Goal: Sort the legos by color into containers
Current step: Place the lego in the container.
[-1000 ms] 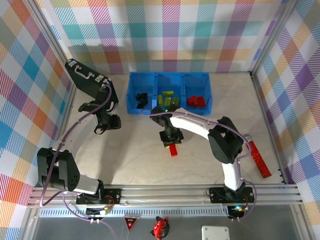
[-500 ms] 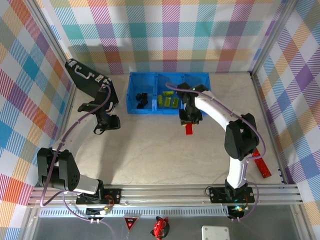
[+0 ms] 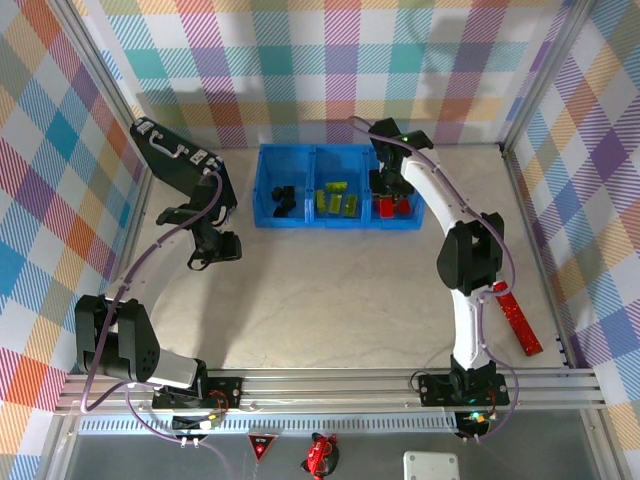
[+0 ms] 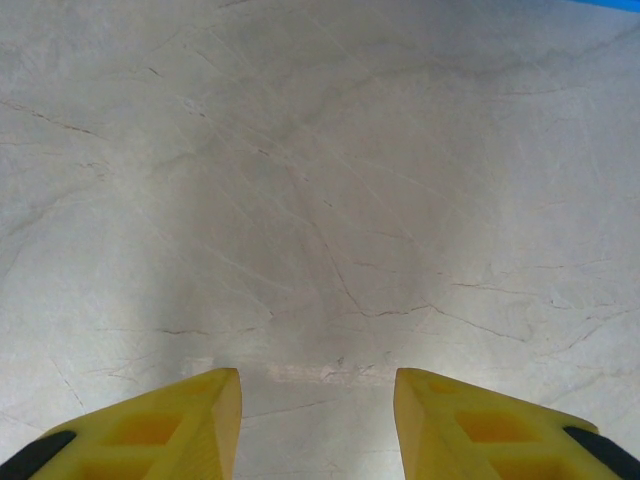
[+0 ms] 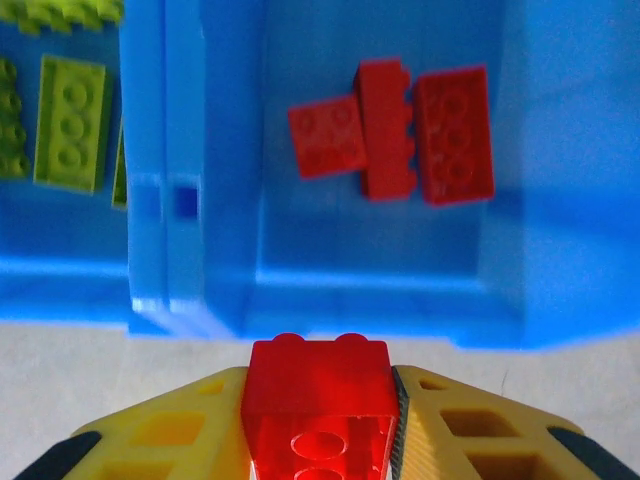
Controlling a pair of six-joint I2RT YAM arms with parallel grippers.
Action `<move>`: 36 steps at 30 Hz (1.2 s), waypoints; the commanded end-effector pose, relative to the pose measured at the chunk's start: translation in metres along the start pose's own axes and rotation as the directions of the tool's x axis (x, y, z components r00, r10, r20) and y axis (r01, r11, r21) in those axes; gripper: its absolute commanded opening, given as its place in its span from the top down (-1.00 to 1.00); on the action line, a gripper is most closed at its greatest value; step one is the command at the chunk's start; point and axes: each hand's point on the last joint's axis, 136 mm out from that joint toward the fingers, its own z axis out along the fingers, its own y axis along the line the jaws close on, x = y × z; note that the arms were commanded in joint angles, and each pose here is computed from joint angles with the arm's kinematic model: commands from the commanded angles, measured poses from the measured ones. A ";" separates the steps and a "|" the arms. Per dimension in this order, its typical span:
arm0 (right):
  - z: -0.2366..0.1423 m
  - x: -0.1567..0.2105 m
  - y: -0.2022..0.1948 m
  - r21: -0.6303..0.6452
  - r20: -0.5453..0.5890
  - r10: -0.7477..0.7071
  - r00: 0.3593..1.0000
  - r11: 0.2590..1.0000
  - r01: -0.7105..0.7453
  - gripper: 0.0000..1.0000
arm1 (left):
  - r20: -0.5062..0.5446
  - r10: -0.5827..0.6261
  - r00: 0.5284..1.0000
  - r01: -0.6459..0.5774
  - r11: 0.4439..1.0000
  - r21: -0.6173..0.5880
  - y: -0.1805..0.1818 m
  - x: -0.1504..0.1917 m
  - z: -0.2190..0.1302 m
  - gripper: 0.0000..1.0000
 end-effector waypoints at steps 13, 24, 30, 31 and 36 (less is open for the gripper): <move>0.054 -0.089 -0.040 0.227 0.205 -0.110 0.973 0.972 0.062 0.26 | 0.013 -0.013 1.000 0.013 1.000 -0.012 0.006 -0.001 0.001 0.12; 0.088 -0.134 -0.050 0.250 0.326 -0.151 0.933 0.966 0.069 0.21 | 0.014 -0.065 0.998 0.065 0.998 0.005 0.004 0.001 -0.002 0.12; 0.090 -0.142 -0.053 0.270 0.341 -0.166 0.925 0.960 0.073 0.06 | 0.022 -0.116 0.993 0.115 0.993 0.019 0.003 0.003 -0.004 0.04; 0.086 -0.143 -0.053 0.269 0.346 -0.165 0.924 0.961 0.071 0.02 | 0.025 -0.129 0.991 0.128 0.991 0.027 0.002 0.003 -0.003 0.03; 0.063 -0.134 -0.056 0.252 0.344 -0.133 0.930 0.967 0.045 -0.08 | 0.055 -0.186 0.981 0.184 0.982 0.036 0.002 -0.003 0.007 -0.10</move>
